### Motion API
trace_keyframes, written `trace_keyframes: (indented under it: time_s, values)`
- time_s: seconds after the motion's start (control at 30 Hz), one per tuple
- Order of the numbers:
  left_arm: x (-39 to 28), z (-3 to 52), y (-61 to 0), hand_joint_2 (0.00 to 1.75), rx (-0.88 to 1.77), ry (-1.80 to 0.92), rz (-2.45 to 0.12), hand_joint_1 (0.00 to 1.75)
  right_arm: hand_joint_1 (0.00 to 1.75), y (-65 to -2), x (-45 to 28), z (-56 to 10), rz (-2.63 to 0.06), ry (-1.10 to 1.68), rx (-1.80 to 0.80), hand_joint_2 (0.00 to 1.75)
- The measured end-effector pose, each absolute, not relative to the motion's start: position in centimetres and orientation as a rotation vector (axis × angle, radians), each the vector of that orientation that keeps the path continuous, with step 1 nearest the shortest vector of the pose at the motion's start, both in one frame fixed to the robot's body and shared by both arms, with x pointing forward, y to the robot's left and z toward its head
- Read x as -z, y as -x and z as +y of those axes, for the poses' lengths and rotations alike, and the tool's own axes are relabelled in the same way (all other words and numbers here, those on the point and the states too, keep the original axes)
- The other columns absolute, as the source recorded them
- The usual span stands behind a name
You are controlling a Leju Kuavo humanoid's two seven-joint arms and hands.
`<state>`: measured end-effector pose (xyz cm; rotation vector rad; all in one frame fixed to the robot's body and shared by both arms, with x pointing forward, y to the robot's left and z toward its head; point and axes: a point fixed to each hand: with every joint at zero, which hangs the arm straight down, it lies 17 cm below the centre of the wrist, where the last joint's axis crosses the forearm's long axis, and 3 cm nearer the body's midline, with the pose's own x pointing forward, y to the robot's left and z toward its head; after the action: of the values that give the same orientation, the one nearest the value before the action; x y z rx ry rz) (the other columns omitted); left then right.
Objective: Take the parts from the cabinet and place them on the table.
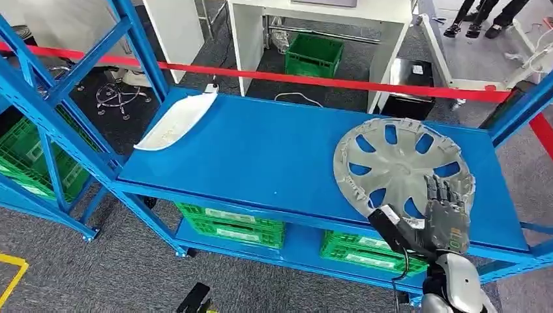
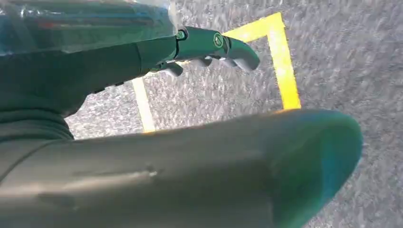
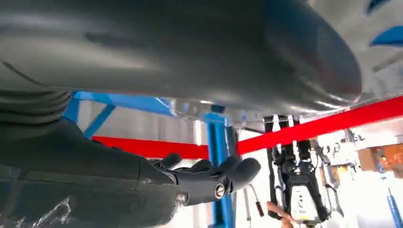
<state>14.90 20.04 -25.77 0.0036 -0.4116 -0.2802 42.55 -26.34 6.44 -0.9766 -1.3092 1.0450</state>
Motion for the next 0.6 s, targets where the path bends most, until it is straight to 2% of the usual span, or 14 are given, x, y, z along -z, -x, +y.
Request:
trace_keyframes:
  time_s: [0.23, 0.6]
  values:
    - [25.7, 19.9, -15.0, 0.00, 0.295, -0.008, -0.420, 0.00, 0.00, -42.4, -5.8, -25.8, -1.313, 0.925, -1.037, 0.00]
    - [25.6, 19.9, -15.6, 0.00, 0.303, -0.008, -0.427, 0.00, 0.00, -41.8, -3.0, -22.1, -1.289, 0.681, -1.001, 0.00]
